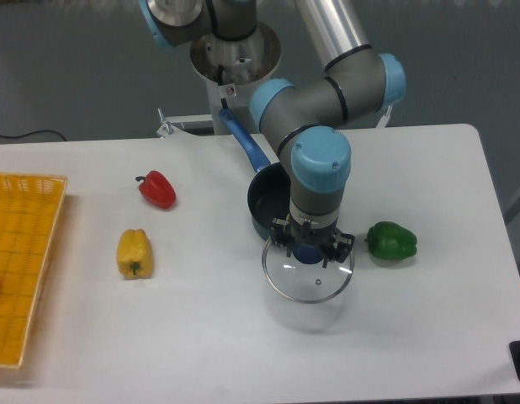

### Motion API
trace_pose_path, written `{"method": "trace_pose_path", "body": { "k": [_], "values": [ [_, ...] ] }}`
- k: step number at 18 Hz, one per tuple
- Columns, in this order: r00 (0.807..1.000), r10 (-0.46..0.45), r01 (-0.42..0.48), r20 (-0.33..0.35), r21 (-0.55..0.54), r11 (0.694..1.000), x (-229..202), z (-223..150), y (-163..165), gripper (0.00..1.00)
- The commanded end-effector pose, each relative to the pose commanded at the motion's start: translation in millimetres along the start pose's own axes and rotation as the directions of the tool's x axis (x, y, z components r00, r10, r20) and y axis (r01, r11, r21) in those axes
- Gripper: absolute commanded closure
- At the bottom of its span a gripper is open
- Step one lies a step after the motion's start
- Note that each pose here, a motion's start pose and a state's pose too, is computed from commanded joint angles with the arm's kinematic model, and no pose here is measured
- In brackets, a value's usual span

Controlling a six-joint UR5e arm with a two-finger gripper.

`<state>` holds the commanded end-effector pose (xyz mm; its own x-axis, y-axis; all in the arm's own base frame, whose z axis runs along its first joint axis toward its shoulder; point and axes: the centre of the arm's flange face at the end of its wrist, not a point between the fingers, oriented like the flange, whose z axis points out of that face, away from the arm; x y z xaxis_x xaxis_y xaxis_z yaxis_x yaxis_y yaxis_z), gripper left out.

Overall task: Close the pot lid
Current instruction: 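Move the held glass lid over the blue-handled saucepan and lower it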

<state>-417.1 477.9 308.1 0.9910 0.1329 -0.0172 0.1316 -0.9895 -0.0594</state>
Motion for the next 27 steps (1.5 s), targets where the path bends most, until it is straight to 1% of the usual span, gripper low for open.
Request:
{"method": "trace_pose_path", "body": {
  "k": [3, 6, 9, 14, 17, 20, 22, 25, 27],
  "values": [
    [1.0, 0.013, -0.013, -0.011, -0.011, 1.0, 4, 6, 3, 0.33],
    [1.0, 0.022, -0.023, -0.012, -0.011, 1.0, 11, 3, 10, 0.33],
    [0.997, 0.071, -0.071, -0.019, -0.01, 0.997, 18, 0, 19, 0.33],
    [0.996, 0.08, -0.08, -0.039, -0.01, 0.997, 24, -1, 29, 0.33],
    [0.986, 0.154, -0.155, -0.06, -0.021, 0.988, 29, 0, 32, 0.34],
    [0.981, 0.184, -0.185, -0.069, -0.017, 0.983, 34, -3, 39, 0.34],
    [0.971, 0.228, -0.23, -0.075, -0.019, 0.973, 37, -2, 45, 0.34],
    [0.967, 0.242, -0.244, -0.076, -0.018, 0.97, 36, -4, 57, 0.34],
    [0.96, 0.268, -0.27, -0.074, -0.02, 0.963, 37, -6, 61, 0.34]
  ]
}}
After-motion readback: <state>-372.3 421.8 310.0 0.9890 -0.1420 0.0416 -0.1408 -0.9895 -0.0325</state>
